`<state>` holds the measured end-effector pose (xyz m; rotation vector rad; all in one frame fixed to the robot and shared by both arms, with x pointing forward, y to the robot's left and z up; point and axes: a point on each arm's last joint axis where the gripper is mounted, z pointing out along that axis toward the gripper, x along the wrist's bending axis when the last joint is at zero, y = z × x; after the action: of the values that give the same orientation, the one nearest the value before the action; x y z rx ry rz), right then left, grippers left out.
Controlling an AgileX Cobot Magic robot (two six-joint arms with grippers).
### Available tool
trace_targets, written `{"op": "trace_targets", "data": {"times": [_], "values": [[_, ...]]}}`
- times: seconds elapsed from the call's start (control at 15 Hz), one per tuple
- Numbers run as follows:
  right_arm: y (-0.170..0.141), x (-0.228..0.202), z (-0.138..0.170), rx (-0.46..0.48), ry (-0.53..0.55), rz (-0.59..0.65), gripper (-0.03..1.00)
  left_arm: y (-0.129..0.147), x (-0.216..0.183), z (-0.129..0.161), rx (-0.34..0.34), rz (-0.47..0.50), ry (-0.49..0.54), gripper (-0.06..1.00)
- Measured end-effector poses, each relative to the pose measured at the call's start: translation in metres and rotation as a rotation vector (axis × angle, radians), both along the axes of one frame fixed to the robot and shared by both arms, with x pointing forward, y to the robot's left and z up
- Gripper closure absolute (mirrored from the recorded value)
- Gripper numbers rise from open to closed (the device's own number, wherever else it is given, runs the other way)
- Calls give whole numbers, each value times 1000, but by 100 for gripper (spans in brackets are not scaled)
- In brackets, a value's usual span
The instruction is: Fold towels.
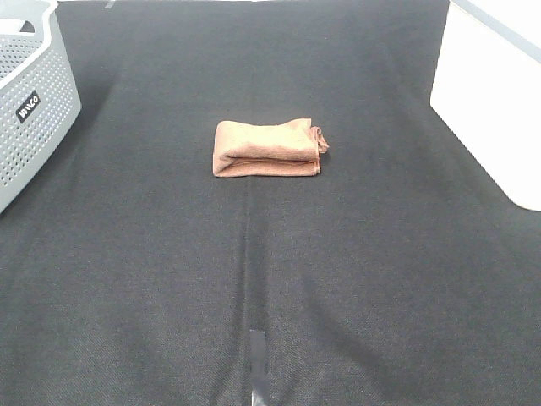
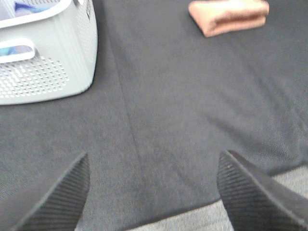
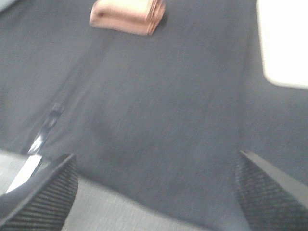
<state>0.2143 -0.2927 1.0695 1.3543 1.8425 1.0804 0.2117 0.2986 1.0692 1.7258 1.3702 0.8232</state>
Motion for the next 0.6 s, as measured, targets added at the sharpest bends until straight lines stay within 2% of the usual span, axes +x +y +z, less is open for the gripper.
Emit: {"op": "trace_targets", "data": {"times": [0.2, 0.4, 0.6], "values": [[0, 9, -12, -5, -14, -15, 14, -4, 11, -14, 39, -55, 30, 24], [0, 16, -15, -2, -35, -24, 14, -7, 19, -15, 48, -89, -47, 24], [1, 17, -16, 4, -29, -29, 14, -7, 22, -16, 47, -89, -55, 24]]}}
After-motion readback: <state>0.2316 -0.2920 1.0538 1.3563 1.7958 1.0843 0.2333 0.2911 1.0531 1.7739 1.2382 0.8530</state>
